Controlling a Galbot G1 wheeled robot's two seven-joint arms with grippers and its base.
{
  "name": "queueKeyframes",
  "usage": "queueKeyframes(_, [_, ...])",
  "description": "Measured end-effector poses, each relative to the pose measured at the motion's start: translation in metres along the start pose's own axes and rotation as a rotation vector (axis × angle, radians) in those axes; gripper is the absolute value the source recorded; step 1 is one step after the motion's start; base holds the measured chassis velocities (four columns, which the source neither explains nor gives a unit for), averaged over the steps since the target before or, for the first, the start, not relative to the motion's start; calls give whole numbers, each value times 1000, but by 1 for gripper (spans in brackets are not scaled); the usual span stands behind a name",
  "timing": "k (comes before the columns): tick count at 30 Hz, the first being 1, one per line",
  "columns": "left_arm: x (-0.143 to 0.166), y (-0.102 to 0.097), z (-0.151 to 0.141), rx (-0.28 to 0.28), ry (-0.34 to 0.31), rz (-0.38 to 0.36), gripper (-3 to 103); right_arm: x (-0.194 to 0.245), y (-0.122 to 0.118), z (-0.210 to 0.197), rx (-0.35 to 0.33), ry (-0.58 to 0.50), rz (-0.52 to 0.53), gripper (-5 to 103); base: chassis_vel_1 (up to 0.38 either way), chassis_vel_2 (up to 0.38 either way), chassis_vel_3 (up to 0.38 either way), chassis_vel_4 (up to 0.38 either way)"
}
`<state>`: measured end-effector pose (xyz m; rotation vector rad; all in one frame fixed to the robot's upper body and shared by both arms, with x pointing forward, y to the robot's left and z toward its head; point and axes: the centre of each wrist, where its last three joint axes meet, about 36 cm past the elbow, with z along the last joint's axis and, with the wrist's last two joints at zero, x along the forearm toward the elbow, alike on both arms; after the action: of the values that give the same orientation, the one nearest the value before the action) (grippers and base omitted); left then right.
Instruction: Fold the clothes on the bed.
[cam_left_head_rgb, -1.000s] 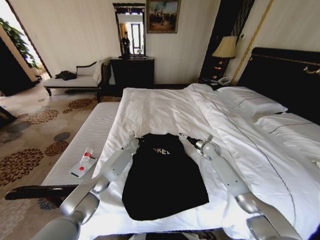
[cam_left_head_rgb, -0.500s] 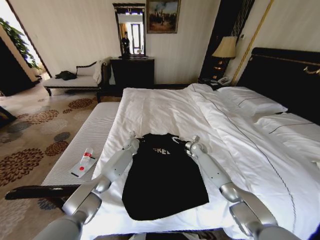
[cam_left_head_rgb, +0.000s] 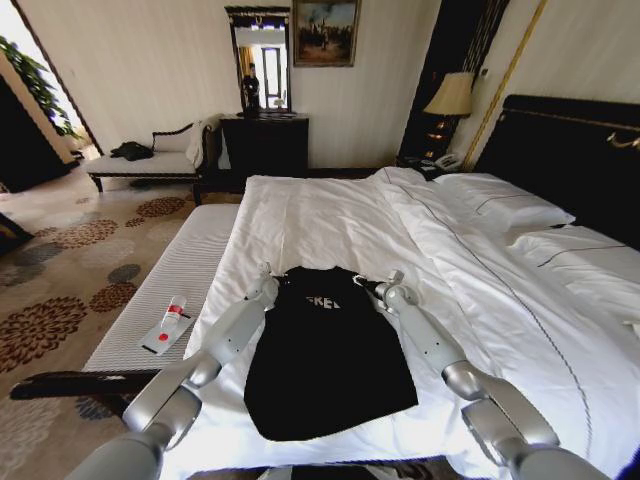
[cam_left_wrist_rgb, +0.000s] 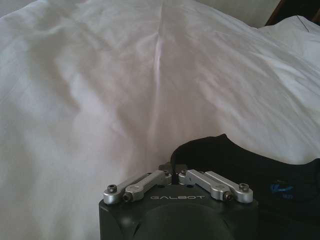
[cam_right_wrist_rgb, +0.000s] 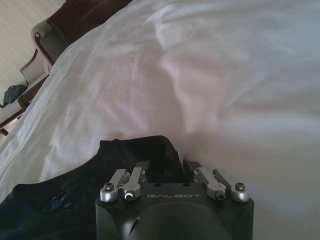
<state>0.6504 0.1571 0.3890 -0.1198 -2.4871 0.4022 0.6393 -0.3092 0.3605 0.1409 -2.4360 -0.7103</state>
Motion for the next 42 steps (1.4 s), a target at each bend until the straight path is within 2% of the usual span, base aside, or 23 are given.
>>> queueKeyframes(4, [0,2,-2,1,-4,-3,1,0,1,0,6,1,0,18,0,0,0,0])
queueKeyframes(6, [0,2,-2,1,-5,-3,1,0,2,0,9,1,-2,18,0,0,0,0])
queueKeyframes(8, [0,2,-3,1,-6,-3,1,-1,5,1,14,1,-7,7,0,0,0,0])
queueKeyframes(10, [1,3,-3,0,-8,-4,1,-1,7,2,20,0,-10,2,0,0,0,0])
queueKeyframes(16, [3,7,-6,-8,-18,-7,1,-2,11,3,42,-17,-8,2,0,0,0,0])
queueKeyframes(20, [8,12,-14,-14,-46,-11,1,3,14,2,87,-51,3,2,0,0,0,0])
queueKeyframes(23, [18,19,-34,-23,-94,-11,1,15,19,-9,173,-118,16,2,0,0,0,0])
queueKeyframes(24, [18,19,-34,-23,-94,-11,1,15,19,-9,173,-118,16,2,0,0,0,0])
queueKeyframes(26, [28,23,-59,-29,-141,-7,1,24,27,-22,215,-176,27,2,0,0,0,0])
queueKeyframes(27, [28,23,-59,-29,-141,-7,1,24,27,-22,215,-176,27,2,0,0,0,0])
queueKeyframes(29, [36,23,-80,-37,-180,2,1,30,36,-38,237,-229,29,2,0,0,0,0])
queueKeyframes(34, [47,14,-107,-65,-229,24,1,39,51,-67,266,-306,21,2,0,0,0,0])
queueKeyframes(36, [49,3,-123,-88,-259,42,1,41,61,-81,289,-339,13,2,0,0,0,0])
queueKeyframes(42, [45,-20,-148,-126,-284,61,1,39,74,-101,319,-379,16,2,0,0,0,0])
